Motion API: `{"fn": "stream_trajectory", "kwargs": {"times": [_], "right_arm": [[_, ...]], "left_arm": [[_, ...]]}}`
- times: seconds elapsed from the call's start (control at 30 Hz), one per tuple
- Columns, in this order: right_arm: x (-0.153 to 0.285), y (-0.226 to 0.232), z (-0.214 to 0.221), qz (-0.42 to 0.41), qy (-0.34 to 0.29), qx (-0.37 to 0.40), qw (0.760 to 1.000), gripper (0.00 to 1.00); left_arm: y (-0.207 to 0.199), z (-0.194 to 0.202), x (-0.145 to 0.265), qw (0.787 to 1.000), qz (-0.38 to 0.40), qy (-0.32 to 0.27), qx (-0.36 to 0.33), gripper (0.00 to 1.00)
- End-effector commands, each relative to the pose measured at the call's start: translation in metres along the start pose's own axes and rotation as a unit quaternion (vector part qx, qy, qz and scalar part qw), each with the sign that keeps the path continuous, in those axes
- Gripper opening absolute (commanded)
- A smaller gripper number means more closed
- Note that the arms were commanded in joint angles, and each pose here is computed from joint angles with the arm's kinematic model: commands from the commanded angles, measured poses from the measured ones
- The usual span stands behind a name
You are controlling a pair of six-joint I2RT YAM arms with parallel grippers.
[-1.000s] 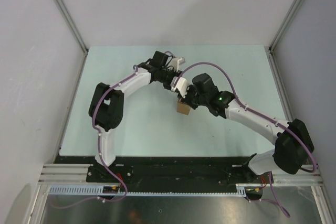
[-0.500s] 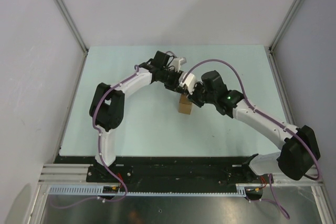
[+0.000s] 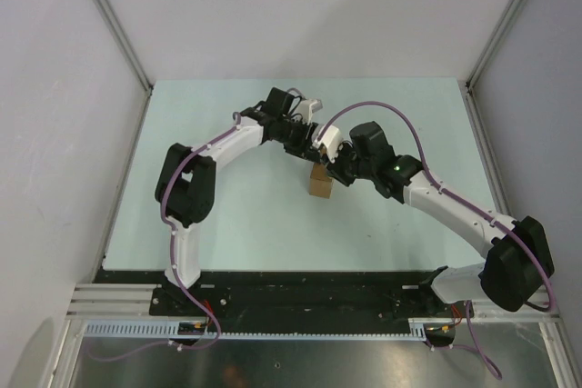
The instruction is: Unpack the express box
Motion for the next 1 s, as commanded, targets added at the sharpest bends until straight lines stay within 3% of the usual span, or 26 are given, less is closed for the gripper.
{"fn": "stream_trajectory", "kwargs": {"times": [0.0, 0.23, 0.43, 0.63, 0.77, 0.97], "right_arm": [[-0.002, 0.001, -0.009, 0.007, -0.014, -0.019, 1.0, 0.0], [0.008, -0.009, -0.017, 0.056, -0.025, -0.049, 0.997, 0.0], [0.037, -0.031, -0.038, 0.122, -0.085, -0.089, 0.985, 0.0], [0.038, -0.063, -0.028, 0.196, -0.1, -0.156, 0.963, 0.0], [0.033, -0.1, -0.022, 0.292, -0.117, -0.215, 0.925, 0.0], [0.017, -0.135, 0.005, 0.341, -0.117, -0.295, 0.885, 0.0]], "left_arm": [[0.036, 0.024, -0.014, 0.995, -0.08, 0.05, -0.005, 0.5], [0.011, -0.02, 0.013, 0.998, -0.056, -0.017, 0.028, 0.63], [-0.005, -0.043, 0.066, 0.99, -0.103, -0.094, 0.031, 0.73], [-0.029, -0.016, 0.093, 0.985, -0.095, -0.143, 0.018, 0.67], [-0.063, 0.017, 0.092, 0.98, -0.056, -0.188, -0.04, 0.61], [-0.109, 0.062, 0.046, 0.97, -0.035, -0.191, -0.145, 0.59]]}}
Point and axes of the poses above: each gripper's point midway between its finger pads, its own x axis back along the fingers, its own y axis along the line the jaws close on, z = x × y, the point moved 5 cm from there along x, back along the fingers, and after that the axes turned 7 degrees about x, right-handed, at the moved point
